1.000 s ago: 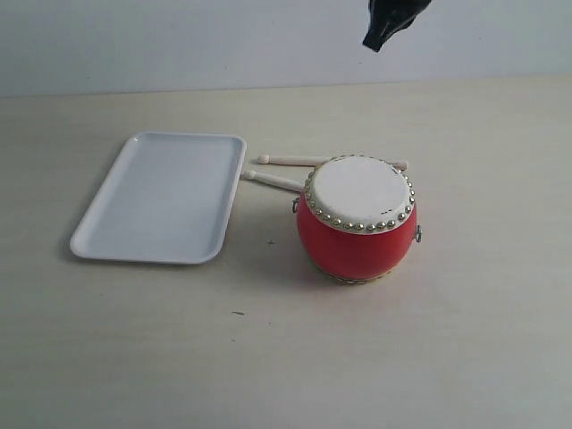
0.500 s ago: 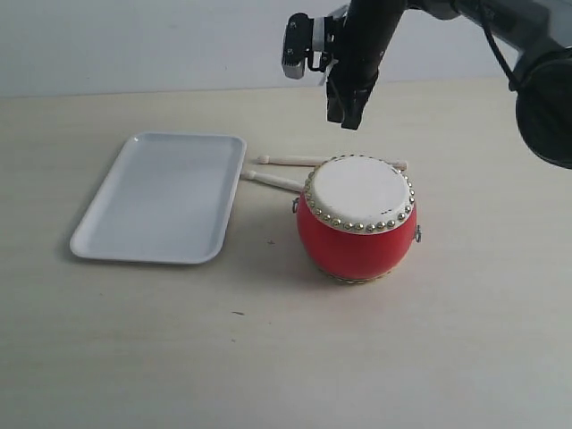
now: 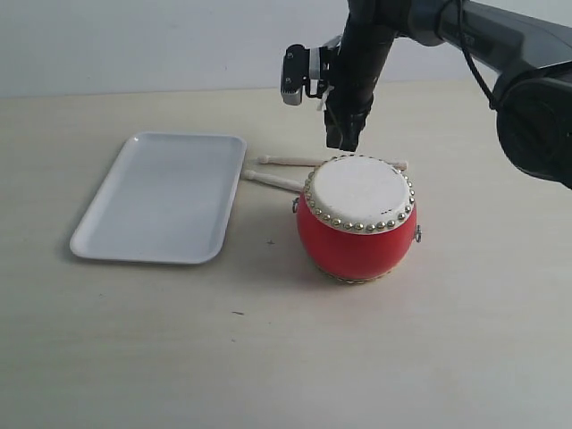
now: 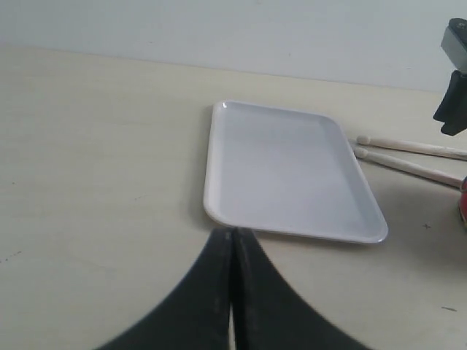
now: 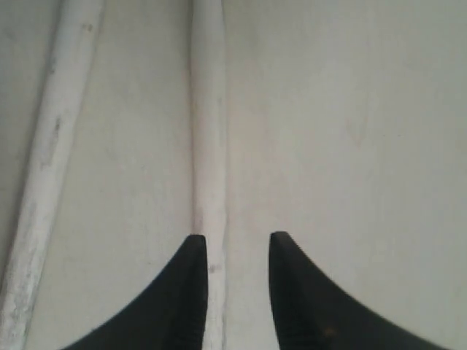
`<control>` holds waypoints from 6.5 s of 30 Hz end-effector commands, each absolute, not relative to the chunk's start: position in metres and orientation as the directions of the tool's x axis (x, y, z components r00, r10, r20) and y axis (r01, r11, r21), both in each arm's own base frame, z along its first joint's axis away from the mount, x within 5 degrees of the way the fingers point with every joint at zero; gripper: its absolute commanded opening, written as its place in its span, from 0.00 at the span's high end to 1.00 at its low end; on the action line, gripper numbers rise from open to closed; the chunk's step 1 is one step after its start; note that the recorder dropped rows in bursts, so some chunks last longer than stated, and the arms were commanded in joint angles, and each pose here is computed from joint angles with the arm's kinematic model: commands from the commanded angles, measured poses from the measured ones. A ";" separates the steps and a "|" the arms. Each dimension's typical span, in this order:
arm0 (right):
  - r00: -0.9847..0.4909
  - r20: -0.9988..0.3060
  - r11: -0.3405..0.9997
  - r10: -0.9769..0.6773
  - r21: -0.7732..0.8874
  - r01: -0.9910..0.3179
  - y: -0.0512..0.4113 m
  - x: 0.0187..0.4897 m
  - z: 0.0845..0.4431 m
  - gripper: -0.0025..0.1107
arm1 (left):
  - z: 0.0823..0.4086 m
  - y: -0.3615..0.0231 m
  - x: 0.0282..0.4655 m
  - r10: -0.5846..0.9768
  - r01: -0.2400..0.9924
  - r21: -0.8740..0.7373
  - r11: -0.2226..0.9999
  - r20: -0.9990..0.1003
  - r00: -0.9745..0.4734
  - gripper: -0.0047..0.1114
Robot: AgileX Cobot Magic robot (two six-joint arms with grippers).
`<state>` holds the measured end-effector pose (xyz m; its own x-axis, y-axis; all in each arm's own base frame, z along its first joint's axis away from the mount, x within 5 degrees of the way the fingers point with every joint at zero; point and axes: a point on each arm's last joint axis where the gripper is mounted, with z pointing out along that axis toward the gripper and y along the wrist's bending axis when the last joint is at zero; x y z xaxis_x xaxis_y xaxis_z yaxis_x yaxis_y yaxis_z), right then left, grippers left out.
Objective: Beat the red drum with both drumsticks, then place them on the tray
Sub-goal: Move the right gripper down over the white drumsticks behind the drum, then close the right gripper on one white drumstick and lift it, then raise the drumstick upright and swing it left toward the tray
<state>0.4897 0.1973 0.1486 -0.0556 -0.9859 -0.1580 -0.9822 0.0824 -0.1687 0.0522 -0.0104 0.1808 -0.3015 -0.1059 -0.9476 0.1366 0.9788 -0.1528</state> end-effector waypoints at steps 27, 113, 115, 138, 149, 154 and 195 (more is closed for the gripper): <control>-0.092 -0.142 0.111 -0.986 -0.132 -0.985 0.198 0.491 0.126 0.64 | 0.180 -0.011 0.052 -0.105 0.143 -0.153 0.978 -0.949 -0.297 0.96; -0.254 -0.280 0.329 -0.926 -0.269 -0.905 0.194 0.484 0.226 0.98 | 0.180 -0.011 0.052 -0.105 0.143 -0.153 0.978 -0.949 -0.297 0.96; -0.314 -0.306 0.399 -0.899 -0.276 -0.874 0.191 0.481 0.242 0.98 | 0.180 -0.011 0.052 -0.105 0.143 -0.153 0.978 -0.949 -0.297 0.96; -0.525 -0.539 0.582 -0.658 0.078 -0.809 0.195 0.412 0.320 0.98 | 0.180 -0.011 0.052 -0.105 0.143 -0.153 0.978 -0.949 -0.297 0.96; -0.338 -0.771 0.157 -0.540 0.302 -0.940 0.216 0.356 0.307 0.98 | 0.180 -0.011 0.052 -0.105 0.143 -0.153 0.978 -0.949 -0.297 0.96; -0.272 -0.830 0.038 -0.488 0.291 -0.956 0.215 0.337 0.284 0.98 | 0.180 -0.011 0.052 -0.105 0.143 -0.153 0.978 -0.949 -0.297 0.96; -0.325 -0.896 0.116 -0.304 0.304 -0.946 0.219 0.342 0.283 0.98 | 0.224 -0.007 0.054 -0.494 0.221 -0.464 0.858 -0.863 0.108 0.96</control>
<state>0.3440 0.2194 0.2792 -0.3383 -0.3090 -0.8889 -0.9409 0.1277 0.3137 0.0561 -0.0092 0.2121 0.0231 -0.3200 -0.9471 0.1778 0.9336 -0.3111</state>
